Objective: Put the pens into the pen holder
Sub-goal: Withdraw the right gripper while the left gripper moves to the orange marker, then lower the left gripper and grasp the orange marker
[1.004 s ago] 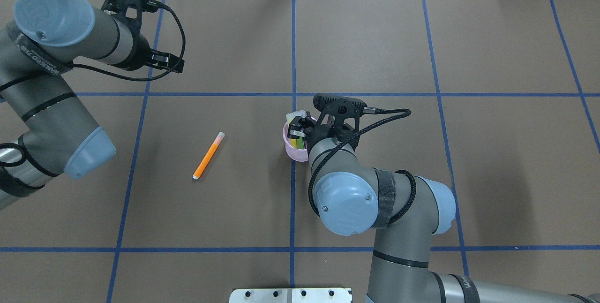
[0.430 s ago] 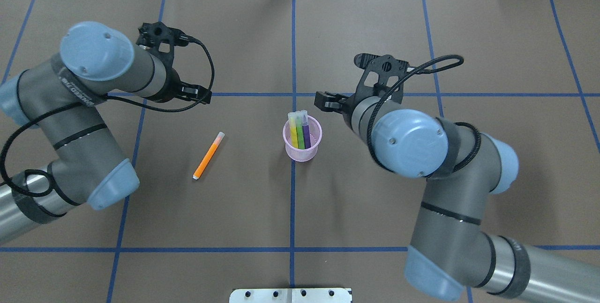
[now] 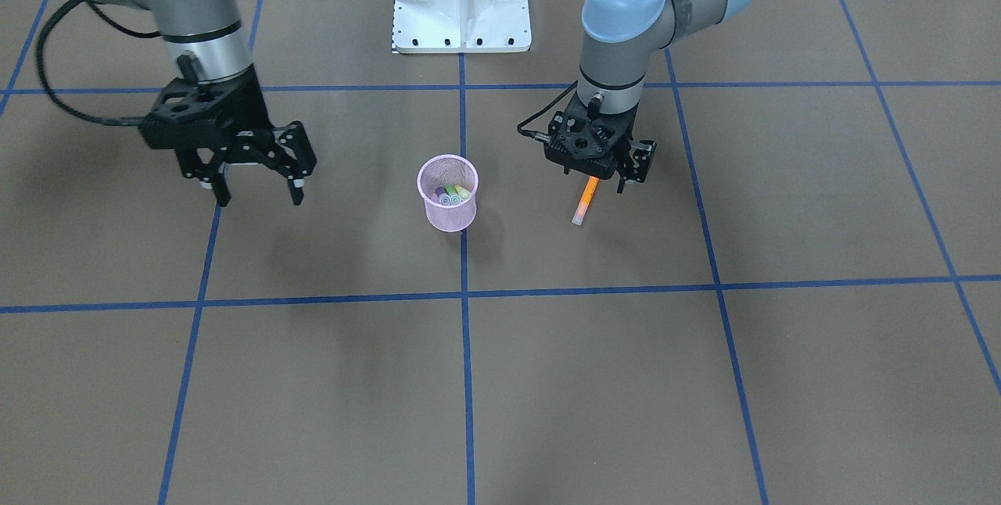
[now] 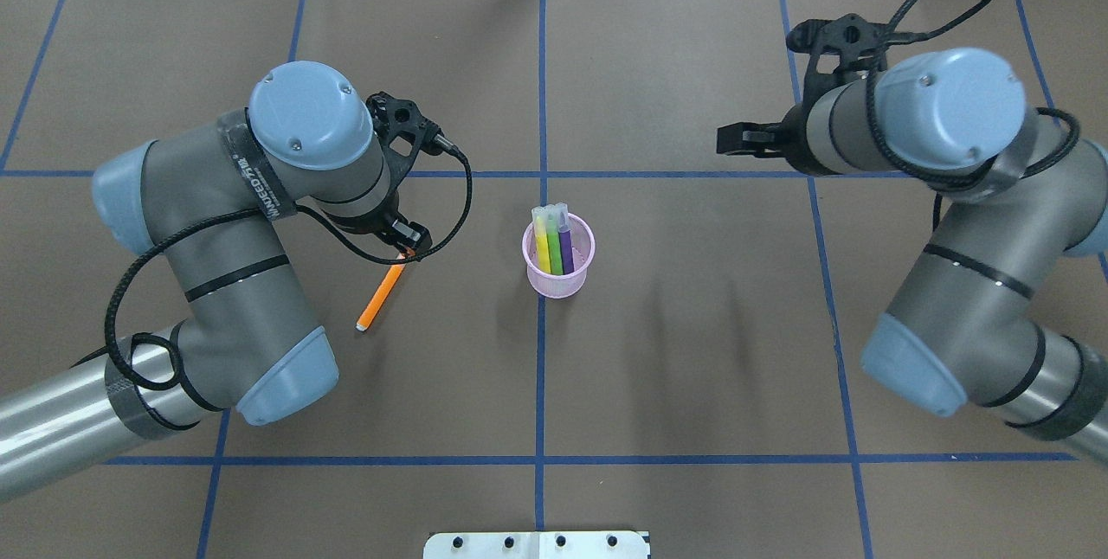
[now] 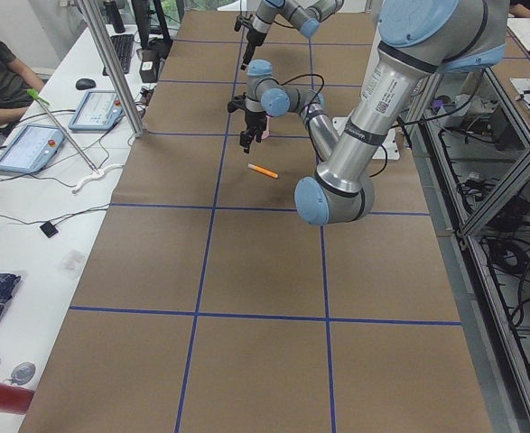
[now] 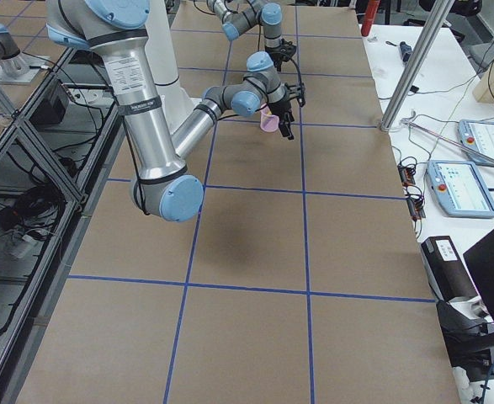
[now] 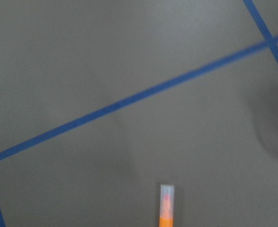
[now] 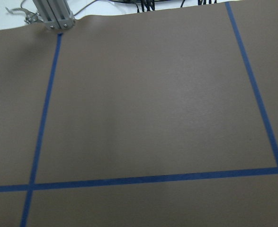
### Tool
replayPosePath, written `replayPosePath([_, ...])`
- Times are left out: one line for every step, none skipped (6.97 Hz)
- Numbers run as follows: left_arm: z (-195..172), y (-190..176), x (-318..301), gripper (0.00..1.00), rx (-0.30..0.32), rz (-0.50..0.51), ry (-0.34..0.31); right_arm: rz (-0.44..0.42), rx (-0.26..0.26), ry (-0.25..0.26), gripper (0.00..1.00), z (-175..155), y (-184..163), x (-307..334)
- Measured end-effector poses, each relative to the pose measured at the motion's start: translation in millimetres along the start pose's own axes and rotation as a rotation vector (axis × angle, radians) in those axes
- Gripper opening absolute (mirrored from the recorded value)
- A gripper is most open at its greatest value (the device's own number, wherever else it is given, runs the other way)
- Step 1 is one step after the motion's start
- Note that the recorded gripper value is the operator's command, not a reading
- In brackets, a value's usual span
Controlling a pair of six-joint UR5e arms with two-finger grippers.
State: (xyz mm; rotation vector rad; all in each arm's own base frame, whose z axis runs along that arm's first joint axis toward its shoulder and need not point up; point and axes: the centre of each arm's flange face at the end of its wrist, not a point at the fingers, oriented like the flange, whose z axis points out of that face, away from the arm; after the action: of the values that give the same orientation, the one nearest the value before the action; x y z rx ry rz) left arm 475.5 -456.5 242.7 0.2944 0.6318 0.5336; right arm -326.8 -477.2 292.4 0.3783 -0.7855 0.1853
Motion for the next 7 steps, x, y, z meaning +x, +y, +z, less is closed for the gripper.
replayPosePath([23.6, -0.6, 0.8, 0.72, -0.060, 0.091, -0.013, -0.026, -0.068, 0.009, 0.98, 2.3, -17.4, 42.8])
replayPosePath([48.3, -0.9, -2.2, 0.72, -0.119, 0.162, -0.018, -0.049, -0.135, 0.014, 0.99, 7.1, -31.5, 87.4])
replayPosePath([63.4, -1.9, -3.8, 0.72, -0.155, 0.189, -0.013, -0.063, -0.202, 0.009, 0.99, 13.4, -44.2, 130.8])
replayPosePath([71.6, -5.7, 0.3, 0.72, -0.186, 0.189, 0.016, -0.060, -0.258, -0.011, 0.99, 18.9, -53.5, 162.2])
replayPosePath([74.6, -8.5, 7.3, 0.72, -0.216, 0.170, 0.063, -0.055, -0.287, -0.026, 0.99, 21.6, -57.8, 177.4])
replayPosePath([76.7, -11.8, 12.1, 0.70, -0.236, 0.135, 0.088, -0.050, -0.299, -0.031, 0.99, 23.1, -58.9, 184.1])
replayPosePath([78.0, -17.3, 14.1, 0.68, -0.248, 0.099, 0.094, -0.045, -0.306, -0.030, 0.99, 25.0, -58.1, 188.3])
